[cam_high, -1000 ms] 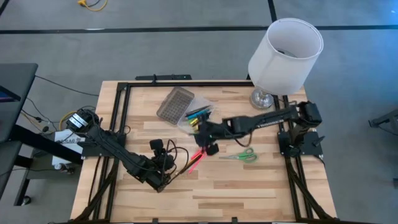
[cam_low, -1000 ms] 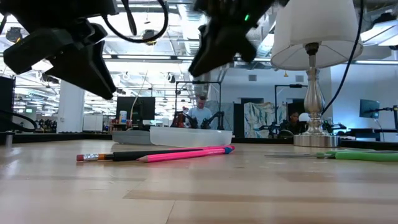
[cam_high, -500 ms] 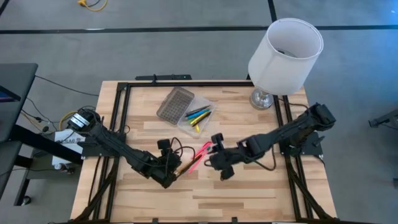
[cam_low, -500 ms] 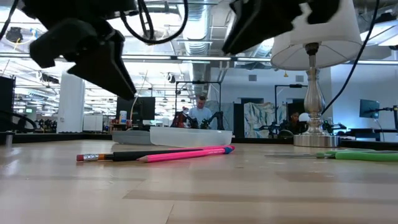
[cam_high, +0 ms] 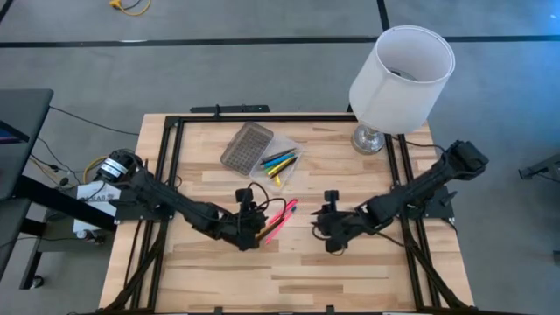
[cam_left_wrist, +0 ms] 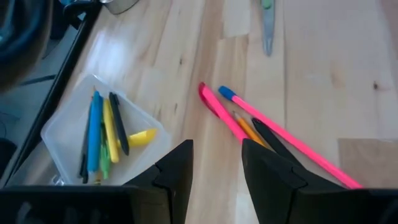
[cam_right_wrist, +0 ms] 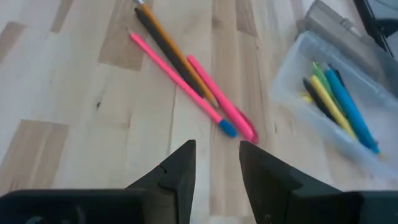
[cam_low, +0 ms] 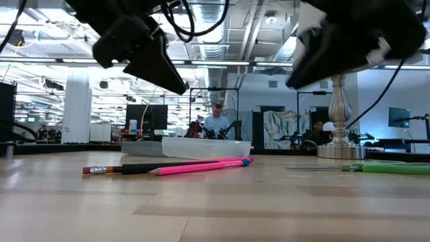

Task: Pick & place school supplies into a supply box
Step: Put the pink pen into the supply box

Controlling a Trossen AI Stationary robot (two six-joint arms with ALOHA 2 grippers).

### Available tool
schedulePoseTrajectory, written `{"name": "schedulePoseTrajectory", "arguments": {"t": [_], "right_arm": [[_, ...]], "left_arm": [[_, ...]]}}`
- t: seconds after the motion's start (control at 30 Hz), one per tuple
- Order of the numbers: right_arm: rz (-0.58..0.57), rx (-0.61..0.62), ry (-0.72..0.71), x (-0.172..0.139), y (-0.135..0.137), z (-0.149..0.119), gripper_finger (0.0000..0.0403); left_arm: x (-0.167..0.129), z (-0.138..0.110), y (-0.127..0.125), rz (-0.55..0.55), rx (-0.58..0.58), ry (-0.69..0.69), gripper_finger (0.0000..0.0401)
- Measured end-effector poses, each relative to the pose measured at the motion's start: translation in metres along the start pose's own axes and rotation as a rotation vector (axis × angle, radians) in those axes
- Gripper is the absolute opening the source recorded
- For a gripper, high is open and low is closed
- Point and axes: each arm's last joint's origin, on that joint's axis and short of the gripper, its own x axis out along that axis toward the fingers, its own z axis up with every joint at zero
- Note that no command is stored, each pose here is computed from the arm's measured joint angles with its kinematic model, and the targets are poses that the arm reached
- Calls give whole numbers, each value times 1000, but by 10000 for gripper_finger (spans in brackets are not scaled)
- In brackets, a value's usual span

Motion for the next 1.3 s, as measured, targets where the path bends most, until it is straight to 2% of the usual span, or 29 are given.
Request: {"name": "schedulePoseTrajectory", "arguments": {"t": [0.13,0.33,0.5,0.6,0.77,1.3], "right_arm": [[-25,43,-62,1,6,-23,118],[-63,83,-170,-2,8,-45,118],[-116,94,-197,-2,11,-54,118],[-121,83,-195,-2,14,-56,118],[-126,66,-211,-7,21,-56,118],[-145,65,-233,-14,30,-58,118]], "left_arm": [[8,2,9,-6,-29,13,132],[31,9,31,-165,-145,18,132],[69,8,37,-270,-207,-5,132],[94,-3,35,-316,-211,63,132],[115,-4,33,-308,-218,91,132],[125,-9,33,-269,-231,109,132]]}}
